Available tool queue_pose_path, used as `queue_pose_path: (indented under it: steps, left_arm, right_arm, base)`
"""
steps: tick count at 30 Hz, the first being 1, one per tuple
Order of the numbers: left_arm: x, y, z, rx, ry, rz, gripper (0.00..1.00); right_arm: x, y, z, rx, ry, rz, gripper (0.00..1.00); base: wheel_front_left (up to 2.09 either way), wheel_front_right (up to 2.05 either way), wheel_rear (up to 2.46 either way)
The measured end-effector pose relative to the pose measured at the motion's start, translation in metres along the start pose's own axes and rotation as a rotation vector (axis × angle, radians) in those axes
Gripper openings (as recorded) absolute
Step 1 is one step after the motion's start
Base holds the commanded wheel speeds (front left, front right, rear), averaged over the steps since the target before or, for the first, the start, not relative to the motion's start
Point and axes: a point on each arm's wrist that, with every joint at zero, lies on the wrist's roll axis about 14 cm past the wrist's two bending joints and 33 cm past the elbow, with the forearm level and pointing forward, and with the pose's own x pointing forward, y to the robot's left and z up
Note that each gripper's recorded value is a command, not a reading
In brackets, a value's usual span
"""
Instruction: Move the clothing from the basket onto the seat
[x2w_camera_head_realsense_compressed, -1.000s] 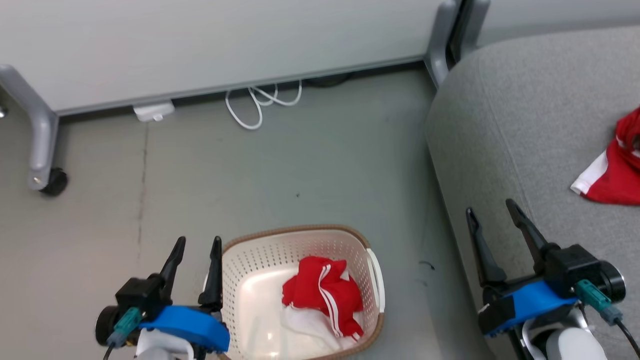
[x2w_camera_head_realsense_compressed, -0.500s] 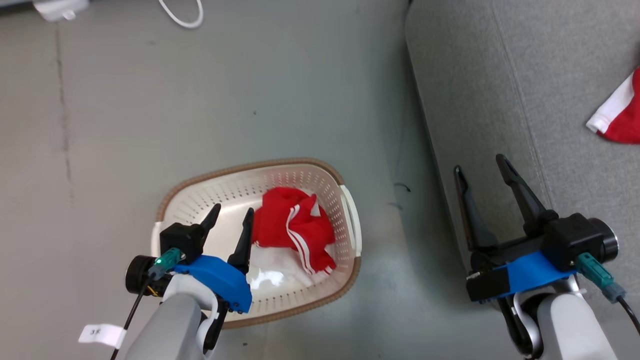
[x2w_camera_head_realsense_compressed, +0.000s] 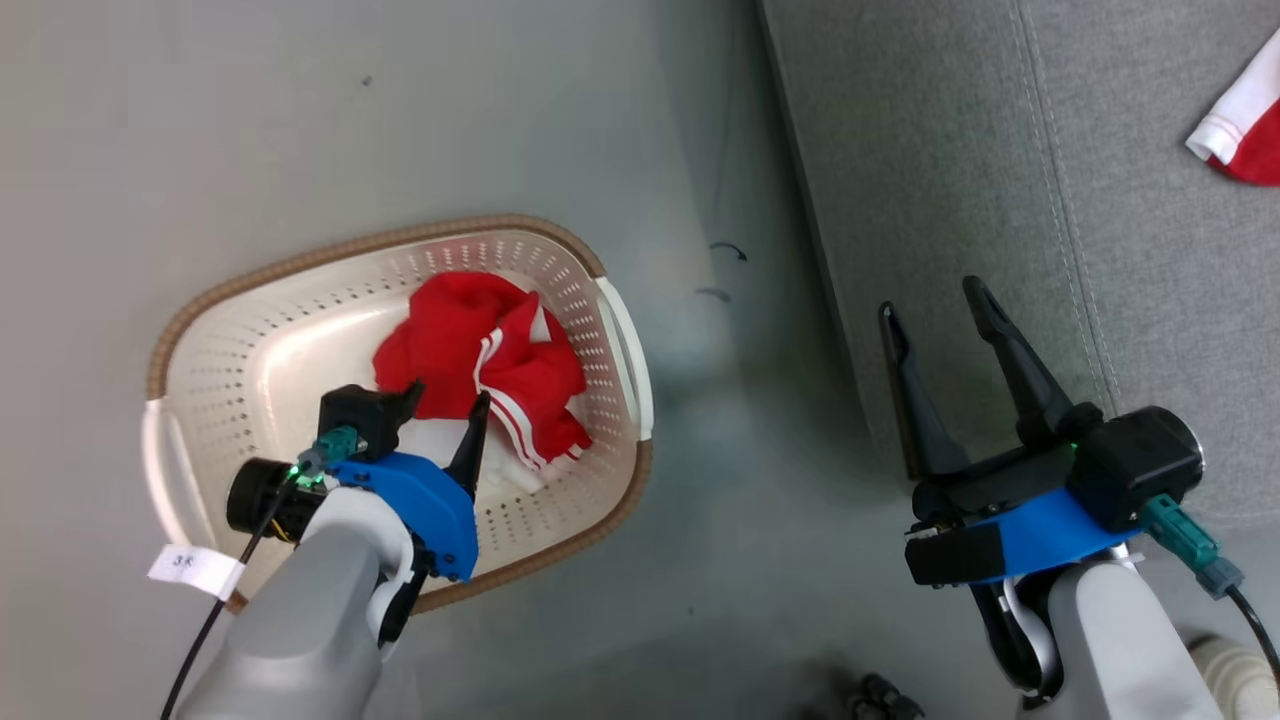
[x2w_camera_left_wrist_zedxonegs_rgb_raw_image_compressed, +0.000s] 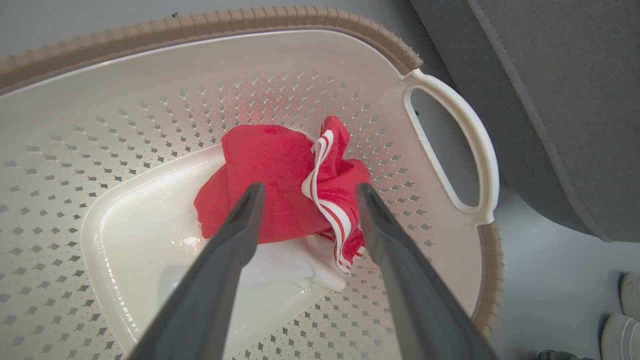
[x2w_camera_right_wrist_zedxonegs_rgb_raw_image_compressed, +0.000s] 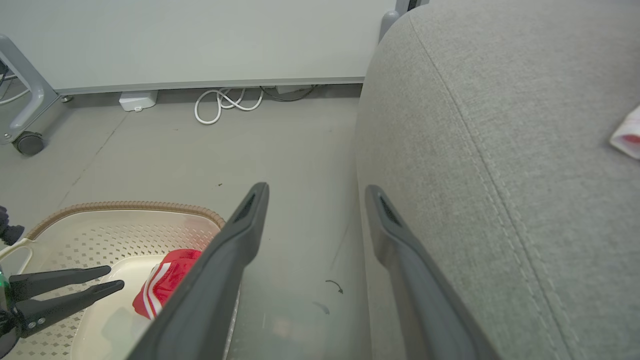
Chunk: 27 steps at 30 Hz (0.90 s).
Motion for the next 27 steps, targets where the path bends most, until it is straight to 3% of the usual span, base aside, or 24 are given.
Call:
queue_pose_path:
  steps: [15,27]
  left_arm:
    - [0.055,0.018,-0.030,-0.007,0.110,-0.041,1.00]
    - [0.083,0.000,-0.033,-0.004,0.152,-0.103,1.00]
  right_arm:
    - [0.007,-0.010,-0.049,0.004,0.109,-0.023,1.00]
    - [0.003,-0.017,-0.063,0.009,0.146,-0.044,1.00]
  base:
    - [0.00,0.00,0.00]
    - [0.00,0.00,0.00]
